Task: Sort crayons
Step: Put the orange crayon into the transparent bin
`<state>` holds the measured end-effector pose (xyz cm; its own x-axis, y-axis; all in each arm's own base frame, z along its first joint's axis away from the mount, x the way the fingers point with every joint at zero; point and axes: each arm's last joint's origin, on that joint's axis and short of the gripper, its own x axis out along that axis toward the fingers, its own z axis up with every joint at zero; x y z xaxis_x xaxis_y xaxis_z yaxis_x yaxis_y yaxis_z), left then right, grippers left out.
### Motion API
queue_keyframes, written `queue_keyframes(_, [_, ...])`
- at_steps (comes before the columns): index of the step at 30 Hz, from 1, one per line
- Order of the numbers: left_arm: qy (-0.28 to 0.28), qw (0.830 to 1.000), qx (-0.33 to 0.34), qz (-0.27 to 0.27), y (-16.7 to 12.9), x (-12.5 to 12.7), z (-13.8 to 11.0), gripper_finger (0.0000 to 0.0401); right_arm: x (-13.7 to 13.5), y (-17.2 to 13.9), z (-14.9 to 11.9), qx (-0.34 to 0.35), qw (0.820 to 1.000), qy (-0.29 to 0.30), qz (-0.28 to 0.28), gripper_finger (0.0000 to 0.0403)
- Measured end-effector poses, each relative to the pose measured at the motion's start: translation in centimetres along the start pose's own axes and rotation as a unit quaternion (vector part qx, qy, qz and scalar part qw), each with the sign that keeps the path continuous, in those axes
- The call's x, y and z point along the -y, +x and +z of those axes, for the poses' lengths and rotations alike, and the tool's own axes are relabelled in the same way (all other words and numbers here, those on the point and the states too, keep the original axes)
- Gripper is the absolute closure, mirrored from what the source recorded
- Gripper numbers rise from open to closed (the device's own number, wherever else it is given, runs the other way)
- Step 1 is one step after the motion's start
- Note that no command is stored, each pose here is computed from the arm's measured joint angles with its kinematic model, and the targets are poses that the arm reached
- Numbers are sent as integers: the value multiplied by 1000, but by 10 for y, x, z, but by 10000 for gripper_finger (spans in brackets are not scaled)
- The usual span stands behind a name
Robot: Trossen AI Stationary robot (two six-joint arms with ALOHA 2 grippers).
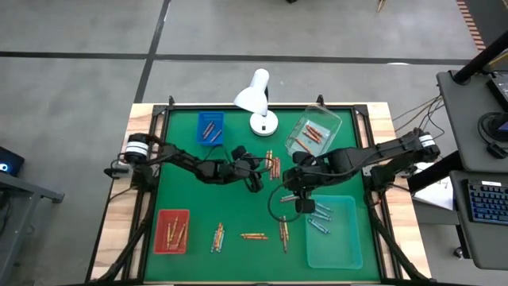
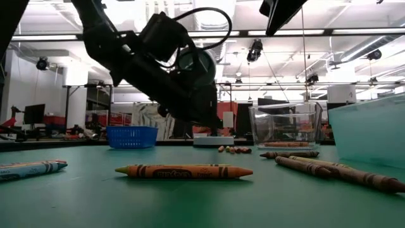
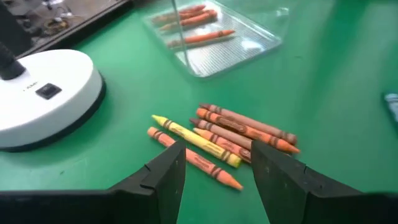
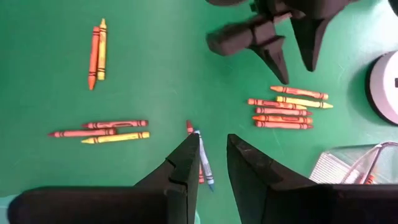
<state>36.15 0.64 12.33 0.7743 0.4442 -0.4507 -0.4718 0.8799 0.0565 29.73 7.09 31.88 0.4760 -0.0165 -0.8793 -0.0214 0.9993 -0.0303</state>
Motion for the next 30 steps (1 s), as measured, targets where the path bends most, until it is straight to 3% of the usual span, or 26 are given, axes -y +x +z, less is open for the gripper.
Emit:
queue_keyframes(18, [-39, 998, 45, 35, 25, -4, -19, 237, -15, -1, -3, 0, 1000, 26, 11, 330])
queue_keyframes(30, [-34, 998, 30, 42, 35, -5, -35, 237, -16, -1, -3, 1, 999, 37, 8, 330])
